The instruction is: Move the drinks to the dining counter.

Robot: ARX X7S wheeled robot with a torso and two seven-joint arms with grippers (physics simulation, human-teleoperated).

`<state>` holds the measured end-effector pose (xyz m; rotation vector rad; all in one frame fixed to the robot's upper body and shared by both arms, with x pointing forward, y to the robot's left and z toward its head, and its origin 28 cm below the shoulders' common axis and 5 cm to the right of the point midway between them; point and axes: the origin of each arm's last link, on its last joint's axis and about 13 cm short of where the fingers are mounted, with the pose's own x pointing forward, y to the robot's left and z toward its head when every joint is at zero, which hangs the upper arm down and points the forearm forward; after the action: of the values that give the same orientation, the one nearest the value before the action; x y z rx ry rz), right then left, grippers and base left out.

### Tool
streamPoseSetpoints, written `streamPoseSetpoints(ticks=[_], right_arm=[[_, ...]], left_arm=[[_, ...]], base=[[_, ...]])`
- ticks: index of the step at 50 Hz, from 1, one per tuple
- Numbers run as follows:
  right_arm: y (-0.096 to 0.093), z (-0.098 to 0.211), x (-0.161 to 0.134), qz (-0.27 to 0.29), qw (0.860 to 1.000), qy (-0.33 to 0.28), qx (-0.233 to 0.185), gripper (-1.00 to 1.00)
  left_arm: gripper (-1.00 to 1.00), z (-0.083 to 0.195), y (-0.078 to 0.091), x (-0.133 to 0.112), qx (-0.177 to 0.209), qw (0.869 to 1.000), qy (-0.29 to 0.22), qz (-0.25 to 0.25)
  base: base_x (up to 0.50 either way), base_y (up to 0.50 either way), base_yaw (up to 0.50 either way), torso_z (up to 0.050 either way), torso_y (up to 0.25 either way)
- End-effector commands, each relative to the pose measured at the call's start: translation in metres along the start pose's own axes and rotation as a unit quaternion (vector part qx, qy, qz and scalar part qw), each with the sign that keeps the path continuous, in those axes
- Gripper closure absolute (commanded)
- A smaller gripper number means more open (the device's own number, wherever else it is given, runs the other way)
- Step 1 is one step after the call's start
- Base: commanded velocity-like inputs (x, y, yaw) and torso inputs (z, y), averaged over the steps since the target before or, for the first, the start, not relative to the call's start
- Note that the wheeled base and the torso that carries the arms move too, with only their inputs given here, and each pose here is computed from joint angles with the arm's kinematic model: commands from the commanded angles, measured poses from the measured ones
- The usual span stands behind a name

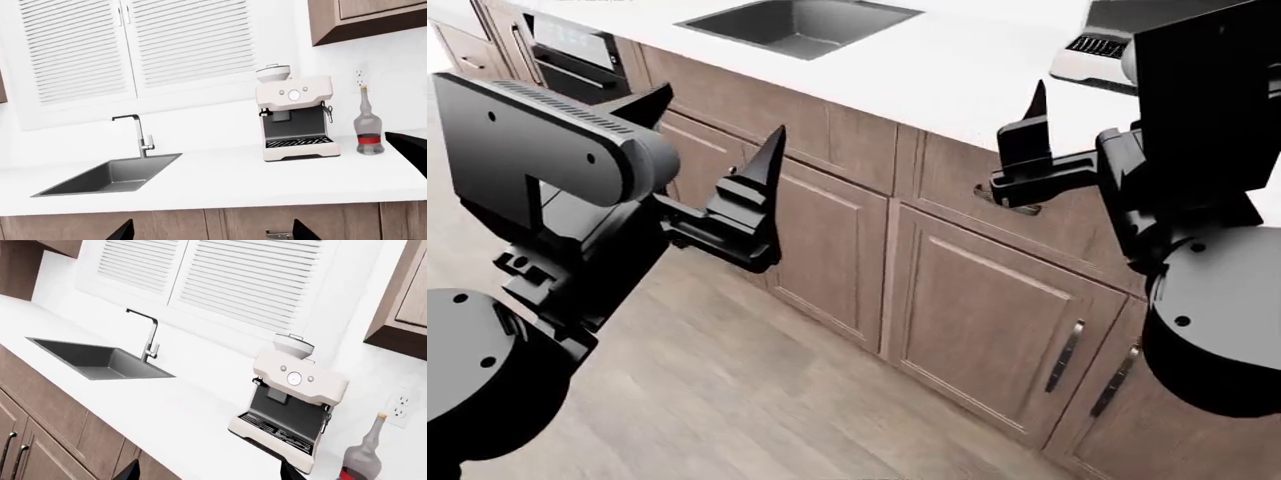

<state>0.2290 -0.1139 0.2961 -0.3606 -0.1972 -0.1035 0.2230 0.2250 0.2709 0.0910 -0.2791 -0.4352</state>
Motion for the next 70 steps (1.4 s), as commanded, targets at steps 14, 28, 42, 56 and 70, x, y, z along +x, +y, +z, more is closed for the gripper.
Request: streamPoseSetpoints(ticks=[14, 28, 42, 56, 70], right_arm=[[-0.0009, -0.0001, -0.0008, -0.003, 1.0, 0.0, 0.0, -1.0], [-0.0008, -0.0009, -0.0011, -0.004, 1.0, 0.003, 0.0, -1.0], [-0.0004, 0.0012, 0.0004, -0.003, 1.0, 0.0, -0.003, -1.0], [-0.0008, -0.0009, -0.0008, -0.005, 1.0, 0.001, -0.005, -1.0], [-0.0009, -0.0008, -0.0009, -0.006, 1.0, 0.001, -0.006, -1.0]], left_arm=[[-1.0, -0.0007, -0.0005, 0.0, 0.001, 1.0, 0.0, 0.0], [-1.0, -0.0001, -0.0001, -0.0009, 0.001, 1.0, 0.0, 0.0], [-1.0, 0.0002, 0.0002, -0.0001, 0.003, 1.0, 0.0, 0.0], [-1.0, -0.0018, -0.0001, 0.0, 0.002, 1.0, 0.002, 0.001], [-1.0, -0.0023, -0.0001, -0.0004, 0.001, 1.0, 0.002, 0.001]], base=[[-0.01, -0.01, -0.5, 0.0, 0.0], [0.0, 0.0, -0.5, 0.0, 0.0], [0.0, 0.0, -0.5, 0.0, 0.0], [0.0, 0.0, -0.5, 0.0, 0.0], [0.0, 0.0, -0.5, 0.0, 0.0]])
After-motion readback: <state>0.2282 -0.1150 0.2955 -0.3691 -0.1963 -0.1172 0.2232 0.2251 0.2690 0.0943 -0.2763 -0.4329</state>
